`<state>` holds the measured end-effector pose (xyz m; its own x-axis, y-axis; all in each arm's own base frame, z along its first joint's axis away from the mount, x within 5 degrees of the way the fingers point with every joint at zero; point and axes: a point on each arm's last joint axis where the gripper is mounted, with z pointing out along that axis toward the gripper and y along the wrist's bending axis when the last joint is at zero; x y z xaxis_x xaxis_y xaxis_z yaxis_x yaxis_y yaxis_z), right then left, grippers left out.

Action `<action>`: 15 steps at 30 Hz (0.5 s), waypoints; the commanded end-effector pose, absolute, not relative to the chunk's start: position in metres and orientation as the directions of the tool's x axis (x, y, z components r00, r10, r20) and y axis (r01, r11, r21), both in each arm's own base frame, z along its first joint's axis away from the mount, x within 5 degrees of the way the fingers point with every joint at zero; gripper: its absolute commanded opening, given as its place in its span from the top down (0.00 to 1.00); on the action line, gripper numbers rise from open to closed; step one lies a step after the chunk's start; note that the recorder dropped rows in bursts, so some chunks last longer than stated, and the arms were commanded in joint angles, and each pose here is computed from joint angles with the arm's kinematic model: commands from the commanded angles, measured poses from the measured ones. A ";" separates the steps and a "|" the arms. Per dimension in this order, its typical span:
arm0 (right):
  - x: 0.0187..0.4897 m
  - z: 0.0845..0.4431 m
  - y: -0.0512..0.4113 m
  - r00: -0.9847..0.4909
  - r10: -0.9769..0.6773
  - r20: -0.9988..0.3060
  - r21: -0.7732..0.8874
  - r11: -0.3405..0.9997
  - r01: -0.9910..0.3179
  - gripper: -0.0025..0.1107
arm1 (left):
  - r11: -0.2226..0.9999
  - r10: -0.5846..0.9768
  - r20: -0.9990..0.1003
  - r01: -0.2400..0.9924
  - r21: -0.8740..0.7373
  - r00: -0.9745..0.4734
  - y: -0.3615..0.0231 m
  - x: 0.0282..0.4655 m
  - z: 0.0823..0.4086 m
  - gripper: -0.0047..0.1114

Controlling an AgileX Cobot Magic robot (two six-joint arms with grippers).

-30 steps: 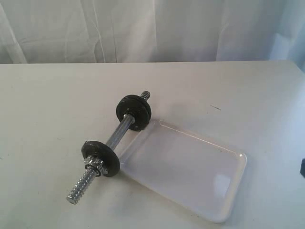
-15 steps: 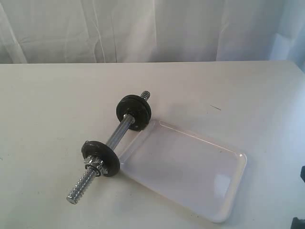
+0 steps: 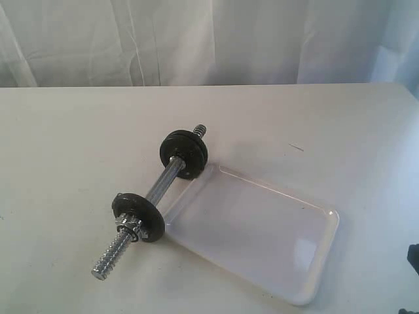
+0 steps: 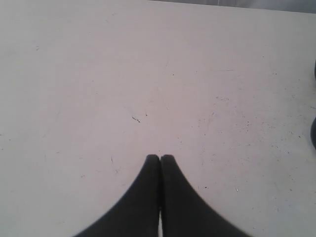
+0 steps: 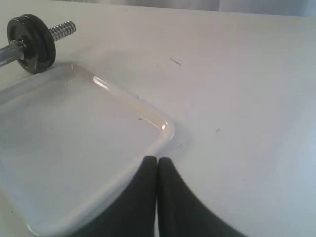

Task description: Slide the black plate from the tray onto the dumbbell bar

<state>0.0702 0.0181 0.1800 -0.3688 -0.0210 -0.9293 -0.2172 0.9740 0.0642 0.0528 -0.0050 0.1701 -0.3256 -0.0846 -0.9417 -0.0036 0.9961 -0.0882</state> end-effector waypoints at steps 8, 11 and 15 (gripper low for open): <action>0.071 0.178 0.013 -0.377 0.027 -0.926 0.084 0.987 -0.137 0.98 | 0.995 -0.095 -0.942 -0.007 -0.098 -0.321 -0.005 0.053 0.169 0.96; 0.071 0.178 0.012 -0.380 0.035 -0.924 0.091 0.987 -0.129 0.98 | 0.995 -0.095 -0.942 -0.007 -0.098 -0.321 -0.005 0.053 0.169 0.96; 0.071 0.178 0.012 -0.380 0.036 -0.924 0.091 0.988 -0.127 0.98 | 0.995 -0.095 -0.942 -0.007 -0.098 -0.321 -0.005 0.053 0.169 0.96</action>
<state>0.0712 0.0130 0.1796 -0.3779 0.0382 -0.9251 -0.1359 0.9860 0.0962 0.0528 -0.0050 0.1701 -0.3256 -0.0846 -0.9417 -0.0036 0.9961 -0.0882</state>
